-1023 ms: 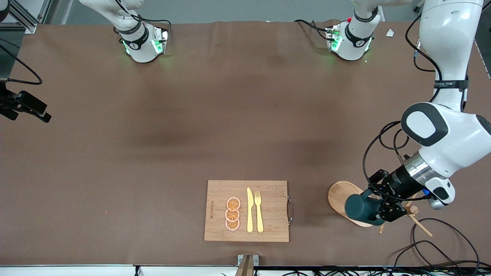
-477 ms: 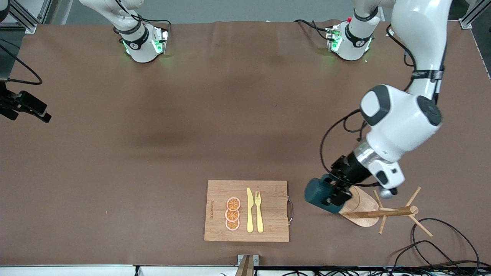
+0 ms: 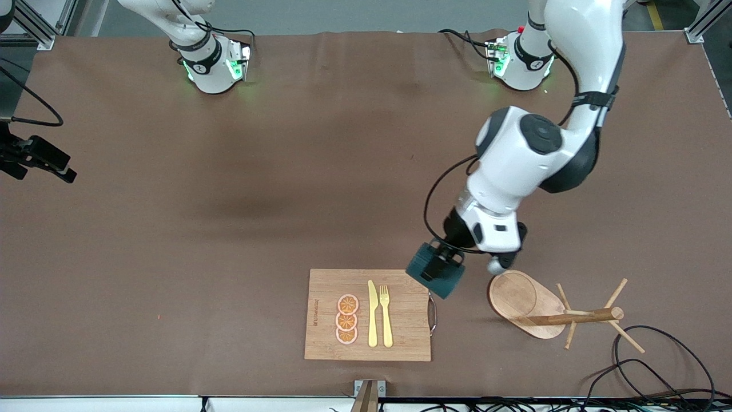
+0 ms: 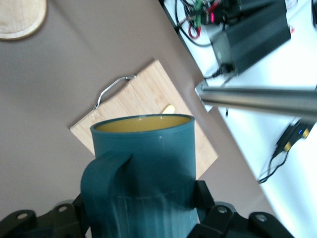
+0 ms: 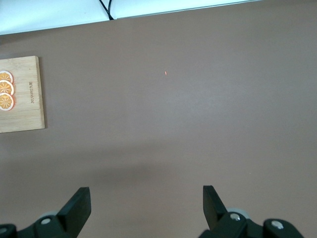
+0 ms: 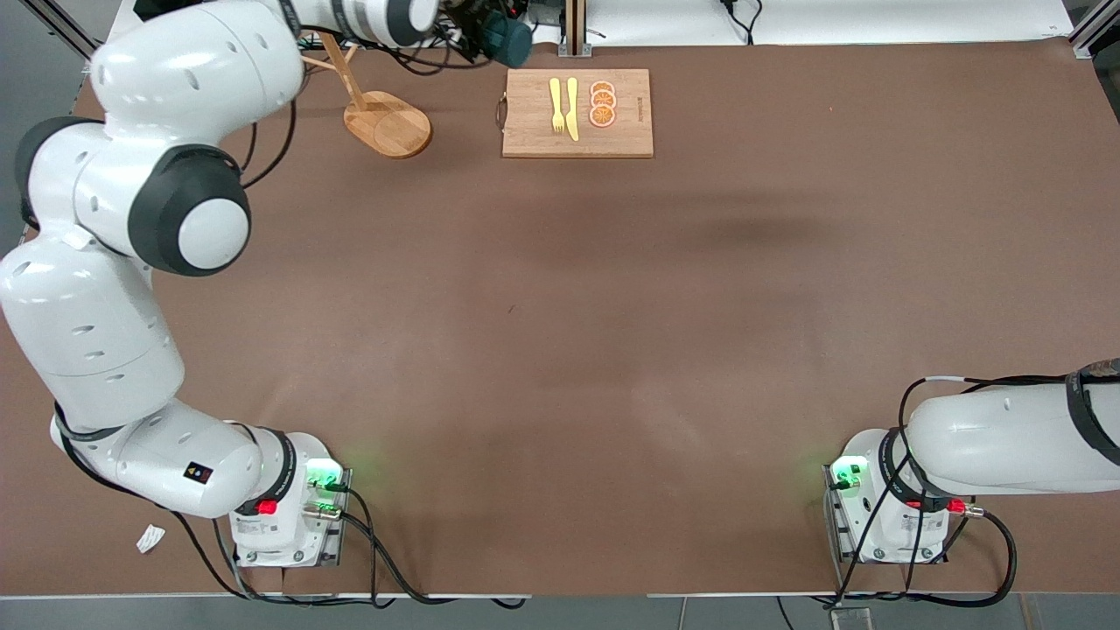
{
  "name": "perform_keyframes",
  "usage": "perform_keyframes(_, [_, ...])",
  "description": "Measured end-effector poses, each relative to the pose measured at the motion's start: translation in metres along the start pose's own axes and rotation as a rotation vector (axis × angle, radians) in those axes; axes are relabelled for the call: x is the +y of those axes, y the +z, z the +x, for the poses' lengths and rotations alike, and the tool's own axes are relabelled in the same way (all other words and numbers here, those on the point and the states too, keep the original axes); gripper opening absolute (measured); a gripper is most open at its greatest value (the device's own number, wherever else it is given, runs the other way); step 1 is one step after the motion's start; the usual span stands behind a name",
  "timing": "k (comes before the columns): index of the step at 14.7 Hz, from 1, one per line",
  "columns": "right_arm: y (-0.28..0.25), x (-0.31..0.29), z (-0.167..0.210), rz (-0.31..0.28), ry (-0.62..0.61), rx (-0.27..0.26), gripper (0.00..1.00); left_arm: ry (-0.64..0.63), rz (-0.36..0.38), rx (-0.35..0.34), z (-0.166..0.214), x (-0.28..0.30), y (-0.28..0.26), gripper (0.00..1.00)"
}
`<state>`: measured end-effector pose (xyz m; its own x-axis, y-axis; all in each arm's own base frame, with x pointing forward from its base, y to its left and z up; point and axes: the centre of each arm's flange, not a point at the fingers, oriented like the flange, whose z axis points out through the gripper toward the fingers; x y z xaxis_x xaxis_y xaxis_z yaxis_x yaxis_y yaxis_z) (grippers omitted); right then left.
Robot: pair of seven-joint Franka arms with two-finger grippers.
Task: Transfer cup from left to right arm and place
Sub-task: 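Lift the teal mug off the stand with the left gripper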
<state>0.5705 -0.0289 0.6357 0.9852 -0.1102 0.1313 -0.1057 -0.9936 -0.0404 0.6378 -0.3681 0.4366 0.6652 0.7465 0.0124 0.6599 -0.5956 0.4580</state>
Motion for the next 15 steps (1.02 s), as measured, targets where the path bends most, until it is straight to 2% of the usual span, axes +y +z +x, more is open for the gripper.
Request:
perform_keyframes(6, [0.000, 0.000, 0.000, 0.000, 0.000, 0.000, 1.00, 0.266, 0.067, 0.109, -0.129, 0.000, 0.045, 0.81])
perform_keyframes(15, [0.000, 0.000, 0.000, 0.000, 0.000, 0.000, 1.00, 0.628, 0.106, 0.283, -0.258, -0.041, 0.117, 0.81])
